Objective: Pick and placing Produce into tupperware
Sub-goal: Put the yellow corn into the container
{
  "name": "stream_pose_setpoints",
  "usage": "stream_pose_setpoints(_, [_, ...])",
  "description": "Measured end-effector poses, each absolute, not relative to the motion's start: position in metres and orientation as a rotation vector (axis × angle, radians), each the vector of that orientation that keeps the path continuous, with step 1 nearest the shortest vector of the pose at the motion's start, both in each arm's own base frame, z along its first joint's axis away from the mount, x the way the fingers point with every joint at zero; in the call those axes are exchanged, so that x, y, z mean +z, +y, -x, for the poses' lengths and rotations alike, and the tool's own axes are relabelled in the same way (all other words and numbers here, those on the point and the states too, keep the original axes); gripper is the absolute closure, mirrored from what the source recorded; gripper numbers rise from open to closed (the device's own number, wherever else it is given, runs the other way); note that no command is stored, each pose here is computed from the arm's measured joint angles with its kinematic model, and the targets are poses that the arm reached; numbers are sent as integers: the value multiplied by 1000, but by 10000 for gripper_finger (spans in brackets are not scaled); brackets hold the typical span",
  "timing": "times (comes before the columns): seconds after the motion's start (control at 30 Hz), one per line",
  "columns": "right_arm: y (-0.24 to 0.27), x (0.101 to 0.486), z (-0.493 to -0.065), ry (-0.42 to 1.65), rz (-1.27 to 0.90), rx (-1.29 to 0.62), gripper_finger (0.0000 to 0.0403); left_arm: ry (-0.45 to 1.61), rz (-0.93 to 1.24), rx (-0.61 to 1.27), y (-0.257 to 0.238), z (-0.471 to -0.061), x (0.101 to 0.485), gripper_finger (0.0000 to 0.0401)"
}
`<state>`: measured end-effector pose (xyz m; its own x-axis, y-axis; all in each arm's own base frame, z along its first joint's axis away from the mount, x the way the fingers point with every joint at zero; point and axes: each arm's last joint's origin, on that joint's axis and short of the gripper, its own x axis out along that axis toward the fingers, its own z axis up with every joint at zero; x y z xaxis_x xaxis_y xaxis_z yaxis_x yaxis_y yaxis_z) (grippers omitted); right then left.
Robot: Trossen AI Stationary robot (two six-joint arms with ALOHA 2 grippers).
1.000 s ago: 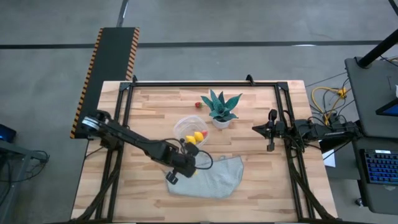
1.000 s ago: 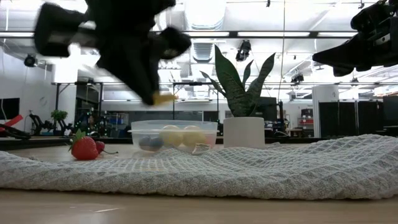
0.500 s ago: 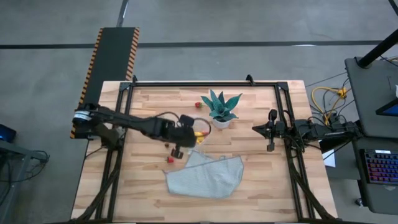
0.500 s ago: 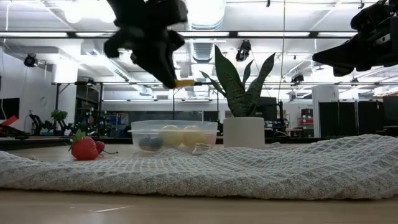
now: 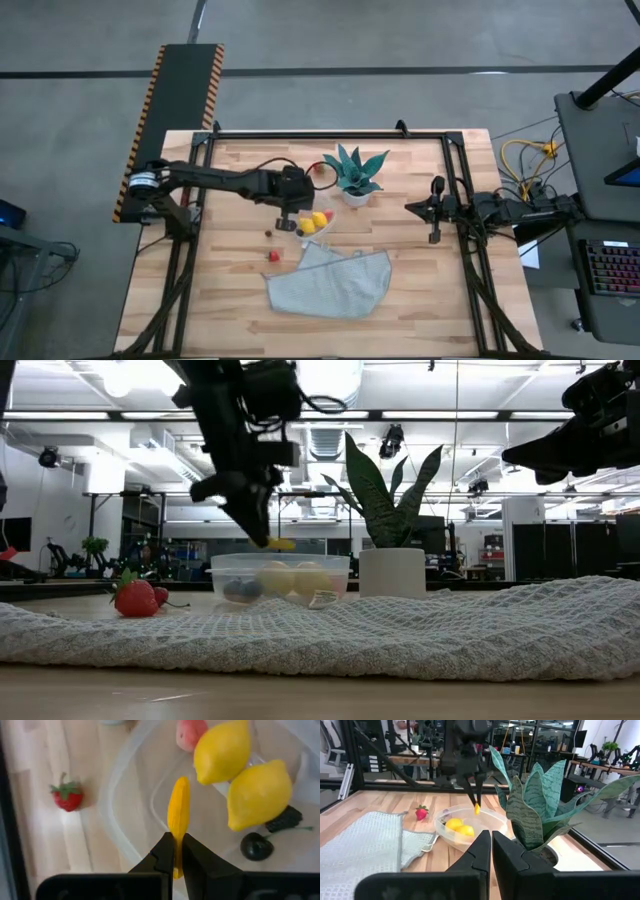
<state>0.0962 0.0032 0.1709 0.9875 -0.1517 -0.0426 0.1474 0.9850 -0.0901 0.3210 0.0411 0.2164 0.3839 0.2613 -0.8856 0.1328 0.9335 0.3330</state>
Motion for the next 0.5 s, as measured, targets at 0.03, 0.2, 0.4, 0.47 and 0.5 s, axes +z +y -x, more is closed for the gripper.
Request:
stream_pose_setpoints(0.03, [3,171,-96,49,86,-150,394,1194,-378,73,42,-322,213,397])
stream_pose_setpoints(0.2, [3,171,-97,54,87,-151,394,1261,-370,25,43,-329,190,397])
stream_pose_setpoints(0.4, [3,170,-97,62,89,-150,394,1326,-370,9,44,-334,170,397])
stream_pose_setpoints(0.47, [3,170,-97,60,89,-150,394,1331,-372,9,44,-334,169,397])
stream_pose_setpoints(0.5, [3,170,-97,61,89,-151,394,1334,-371,8,44,-333,169,397])
